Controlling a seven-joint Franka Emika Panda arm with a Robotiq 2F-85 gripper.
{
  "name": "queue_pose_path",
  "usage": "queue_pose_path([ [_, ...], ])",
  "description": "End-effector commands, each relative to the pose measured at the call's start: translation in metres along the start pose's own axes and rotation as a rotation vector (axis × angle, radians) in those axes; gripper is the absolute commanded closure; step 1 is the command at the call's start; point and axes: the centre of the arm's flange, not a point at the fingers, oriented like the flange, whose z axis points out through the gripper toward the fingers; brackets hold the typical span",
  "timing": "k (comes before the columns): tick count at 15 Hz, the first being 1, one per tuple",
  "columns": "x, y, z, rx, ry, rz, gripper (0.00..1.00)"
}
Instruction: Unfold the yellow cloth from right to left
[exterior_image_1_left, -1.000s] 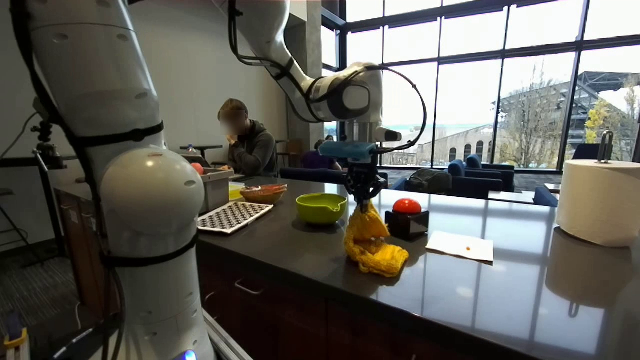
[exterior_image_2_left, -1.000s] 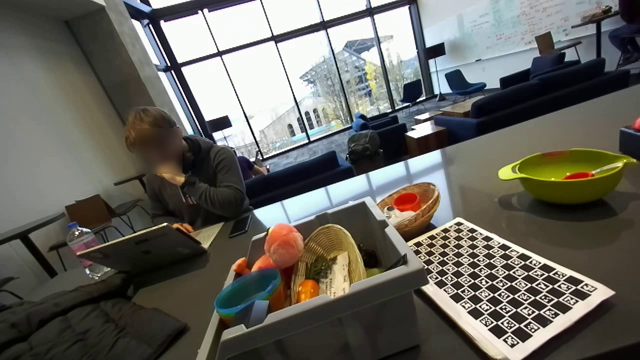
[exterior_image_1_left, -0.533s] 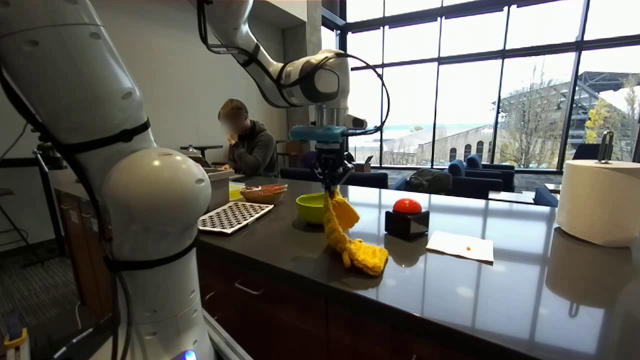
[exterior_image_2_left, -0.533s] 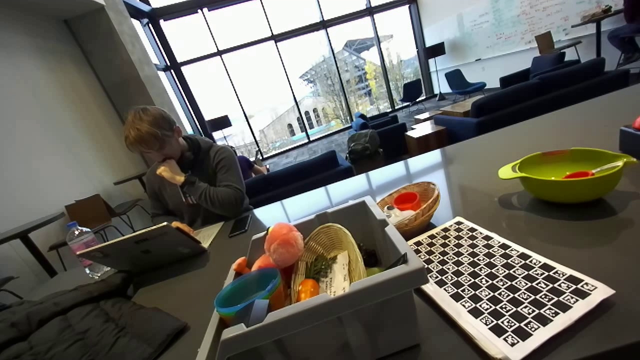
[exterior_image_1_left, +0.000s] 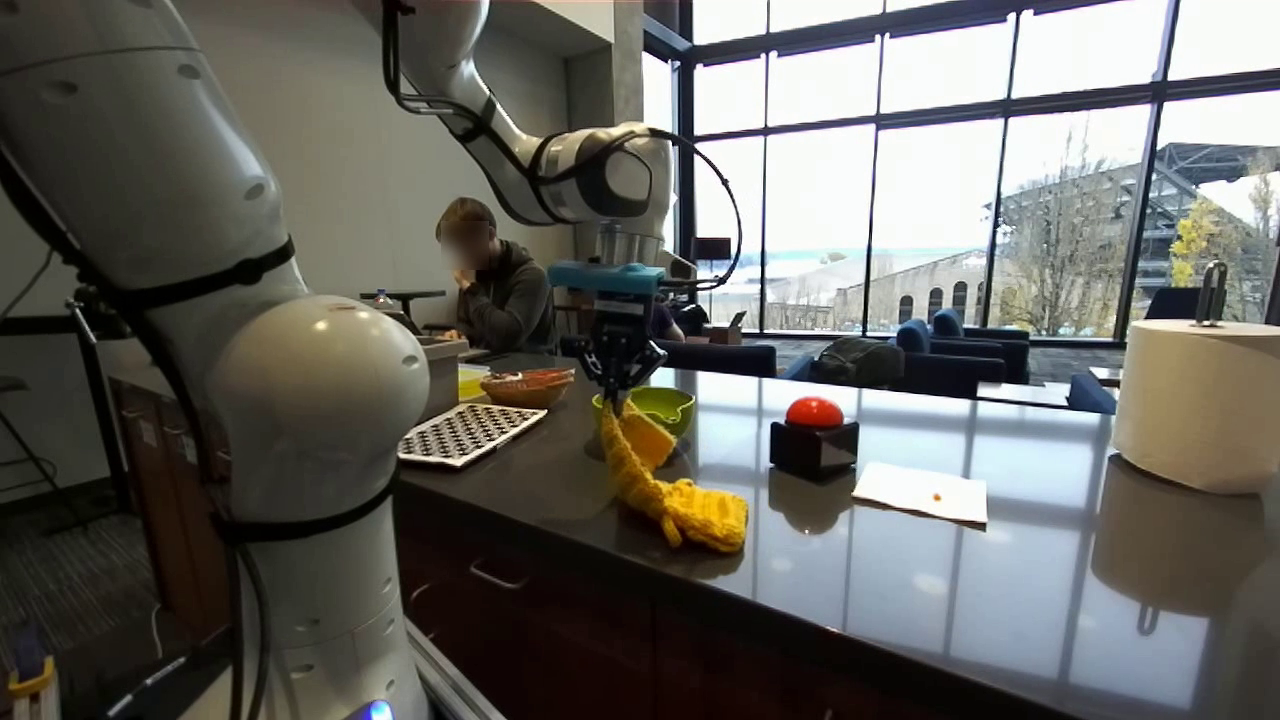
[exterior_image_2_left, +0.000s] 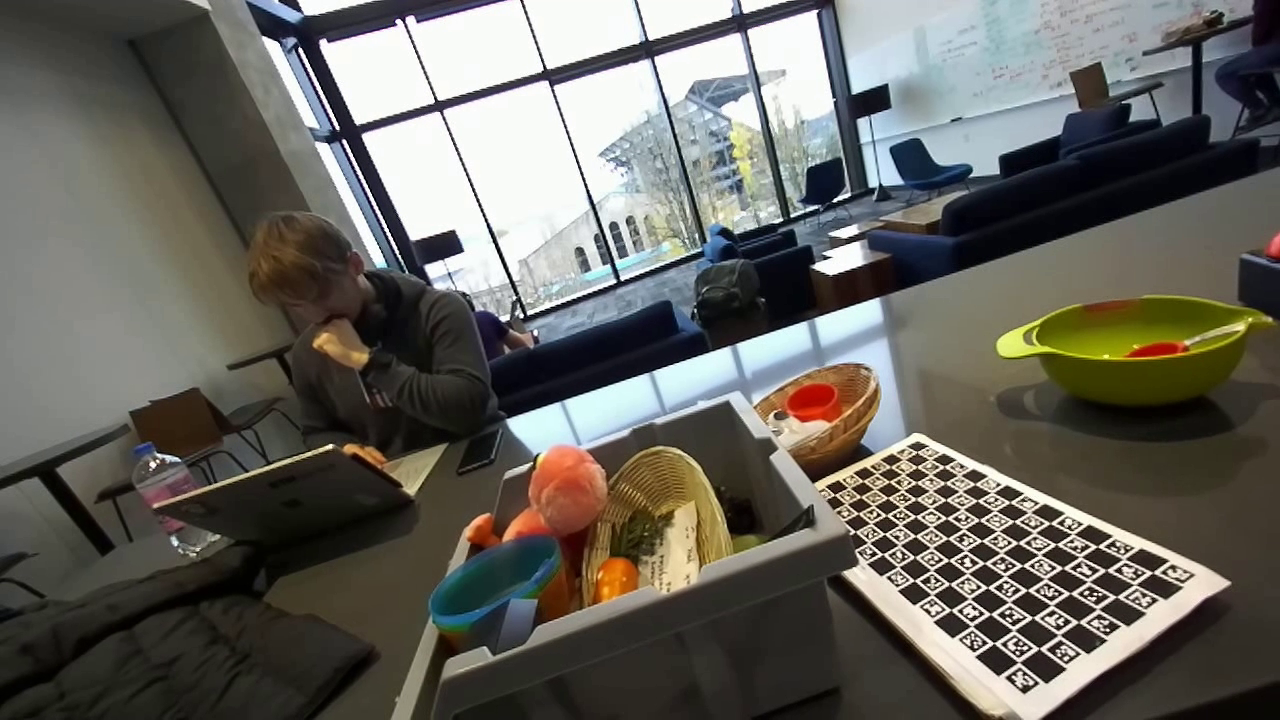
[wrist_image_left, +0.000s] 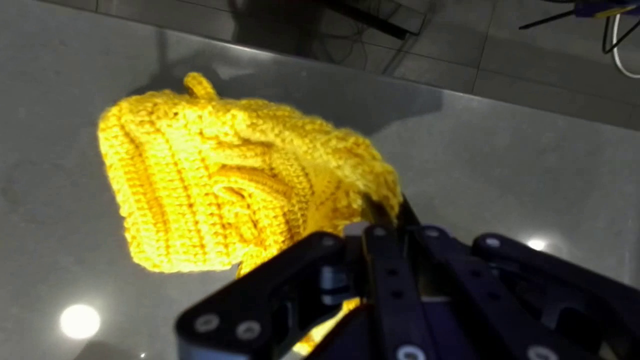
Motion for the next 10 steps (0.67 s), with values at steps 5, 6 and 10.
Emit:
queue_pose_path([
  [5,-0.024,-0.020,0.012,0.031,-0.247,-0.165,0.99],
  [6,-0.024,-0.020,0.014,0.042,-0.262,-0.178,0.99],
  [10,-0.017,-0.008,0.008,0.080,-0.238,-0.153,0.99],
])
